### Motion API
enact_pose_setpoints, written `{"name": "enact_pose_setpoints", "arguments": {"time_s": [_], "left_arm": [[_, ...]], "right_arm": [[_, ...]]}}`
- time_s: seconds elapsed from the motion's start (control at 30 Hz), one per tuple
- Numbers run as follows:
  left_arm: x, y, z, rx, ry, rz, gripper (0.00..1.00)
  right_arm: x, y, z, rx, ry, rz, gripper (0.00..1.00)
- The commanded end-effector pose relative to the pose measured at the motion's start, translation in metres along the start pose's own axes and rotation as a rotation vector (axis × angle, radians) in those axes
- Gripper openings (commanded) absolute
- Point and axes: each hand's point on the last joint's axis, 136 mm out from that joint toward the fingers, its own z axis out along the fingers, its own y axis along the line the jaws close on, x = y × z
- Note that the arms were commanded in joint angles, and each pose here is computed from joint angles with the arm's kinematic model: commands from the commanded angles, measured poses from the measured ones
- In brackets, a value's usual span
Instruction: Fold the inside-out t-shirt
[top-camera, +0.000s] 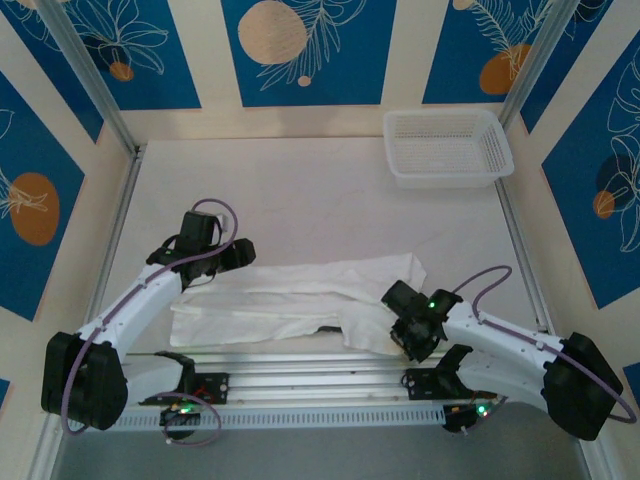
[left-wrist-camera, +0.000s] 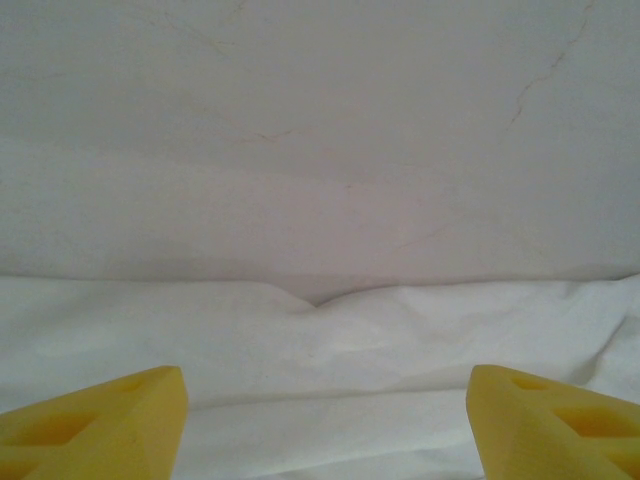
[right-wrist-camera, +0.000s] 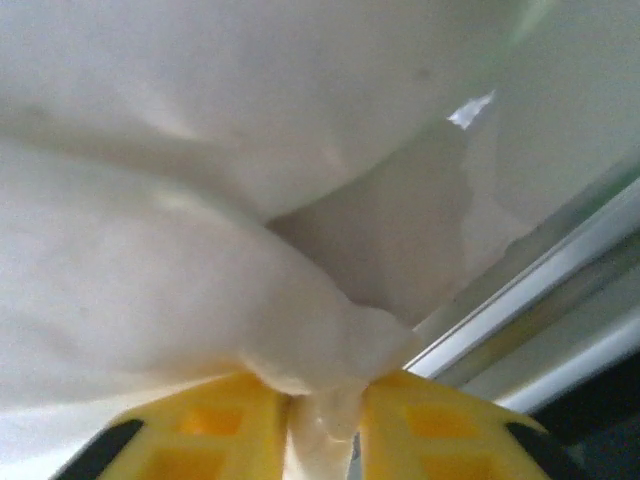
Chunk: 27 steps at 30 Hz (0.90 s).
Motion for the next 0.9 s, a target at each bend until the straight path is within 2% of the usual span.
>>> {"name": "enact_pose_setpoints", "arguments": {"time_s": [0.0, 0.07, 0.3, 0.4, 0.5, 0.63, 0.73, 0.83, 0.87], "left_arm": [[0.002, 0.001, 0.002, -0.008, 0.004, -0.002, 0.74], [0.002, 0.002, 0.002, -0.010, 0.005, -0.002, 0.74], [0.000, 0.001, 0.002, -0.014, 0.005, 0.004, 0.74], [0.000, 0.000, 0.003, -0.007, 0.007, 0.001, 0.74], [0.003, 0.000, 0.005, -0.002, 0.018, -0.004, 0.74], [0.011, 0.004, 0.004, -0.014, 0.039, -0.005, 0.74], [0.017, 0.007, 0.000, -0.016, 0.044, -0.014, 0.74], [0.026, 0.009, -0.011, -0.019, 0.046, -0.048, 0.73], [0.030, 0.012, -0.014, -0.022, 0.048, -0.069, 0.70]], "right_arm": [[-0.018, -0.013, 0.007, 0.039, -0.107, 0.042, 0.07], [-0.017, -0.007, -0.001, 0.011, -0.105, 0.033, 0.00], [-0.024, 0.059, -0.071, -0.211, -0.161, -0.078, 0.00], [-0.034, 0.089, -0.081, -0.263, -0.129, -0.058, 0.00], [-0.054, 0.118, -0.082, -0.296, -0.109, -0.028, 0.07], [-0.096, 0.152, -0.086, -0.307, -0.151, -0.032, 0.20], [-0.126, 0.170, -0.086, -0.306, -0.122, -0.039, 0.35], [-0.141, 0.178, -0.089, -0.305, -0.073, -0.111, 0.43], [-0.143, 0.175, -0.090, -0.294, -0.070, -0.130, 0.44]]}}
